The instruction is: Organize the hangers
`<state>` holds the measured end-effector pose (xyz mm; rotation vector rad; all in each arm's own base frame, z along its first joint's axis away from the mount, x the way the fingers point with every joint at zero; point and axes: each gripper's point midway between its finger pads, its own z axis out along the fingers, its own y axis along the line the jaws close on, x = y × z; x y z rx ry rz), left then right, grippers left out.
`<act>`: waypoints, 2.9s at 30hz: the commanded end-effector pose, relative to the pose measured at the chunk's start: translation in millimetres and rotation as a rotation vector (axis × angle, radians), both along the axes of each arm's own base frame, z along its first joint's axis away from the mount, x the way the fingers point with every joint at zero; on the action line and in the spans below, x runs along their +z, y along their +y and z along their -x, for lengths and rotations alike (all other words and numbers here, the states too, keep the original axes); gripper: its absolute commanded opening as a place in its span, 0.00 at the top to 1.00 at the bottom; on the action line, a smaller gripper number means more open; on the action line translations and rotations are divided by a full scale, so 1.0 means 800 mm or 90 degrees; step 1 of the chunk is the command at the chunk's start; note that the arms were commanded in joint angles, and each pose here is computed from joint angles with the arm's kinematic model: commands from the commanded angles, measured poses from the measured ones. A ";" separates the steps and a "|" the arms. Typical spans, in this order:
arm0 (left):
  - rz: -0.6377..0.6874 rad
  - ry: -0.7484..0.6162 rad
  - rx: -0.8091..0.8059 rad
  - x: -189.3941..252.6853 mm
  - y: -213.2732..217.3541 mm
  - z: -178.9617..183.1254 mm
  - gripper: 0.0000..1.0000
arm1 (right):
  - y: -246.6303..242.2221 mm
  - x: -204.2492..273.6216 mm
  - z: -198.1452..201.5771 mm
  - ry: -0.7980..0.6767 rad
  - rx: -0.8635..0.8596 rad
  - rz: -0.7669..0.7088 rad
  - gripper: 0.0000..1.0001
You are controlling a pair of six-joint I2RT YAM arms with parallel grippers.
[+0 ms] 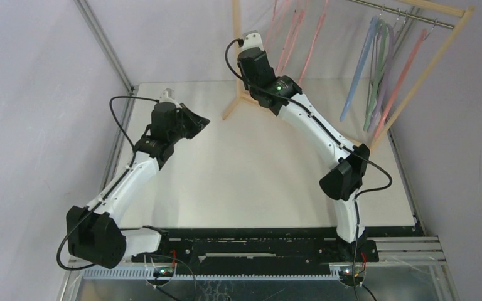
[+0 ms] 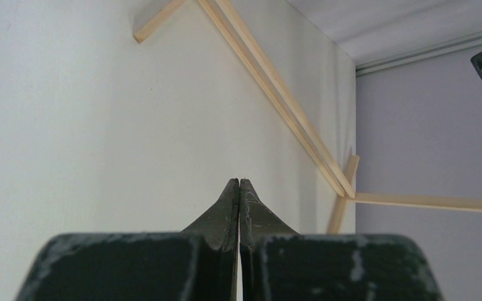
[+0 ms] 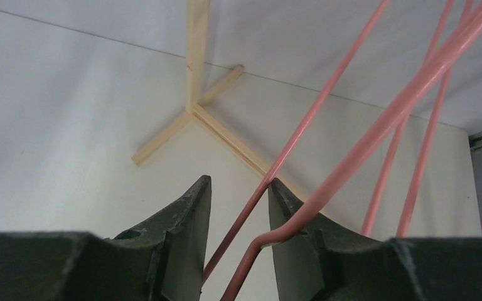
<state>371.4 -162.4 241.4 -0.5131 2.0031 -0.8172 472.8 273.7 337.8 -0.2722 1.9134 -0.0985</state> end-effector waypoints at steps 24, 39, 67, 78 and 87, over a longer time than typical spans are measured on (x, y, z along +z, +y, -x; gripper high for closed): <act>-0.016 -0.011 -0.017 0.009 -0.002 -0.025 1.00 | -0.043 -0.016 -0.058 0.026 -0.039 -0.058 0.99; -0.059 -0.020 0.011 -0.001 0.023 -0.020 0.40 | -0.033 0.022 -0.025 -0.012 -0.024 -0.044 0.02; -0.272 -0.008 0.078 -0.052 0.116 0.015 0.00 | -0.021 0.054 0.235 -0.017 0.155 -0.133 0.00; -0.352 0.039 0.099 -0.069 0.140 0.014 0.00 | -0.116 -0.113 0.285 0.140 0.007 -0.179 0.00; -0.373 0.075 0.089 -0.107 0.143 0.013 0.00 | -0.182 -0.237 0.272 0.176 -0.132 -0.203 0.00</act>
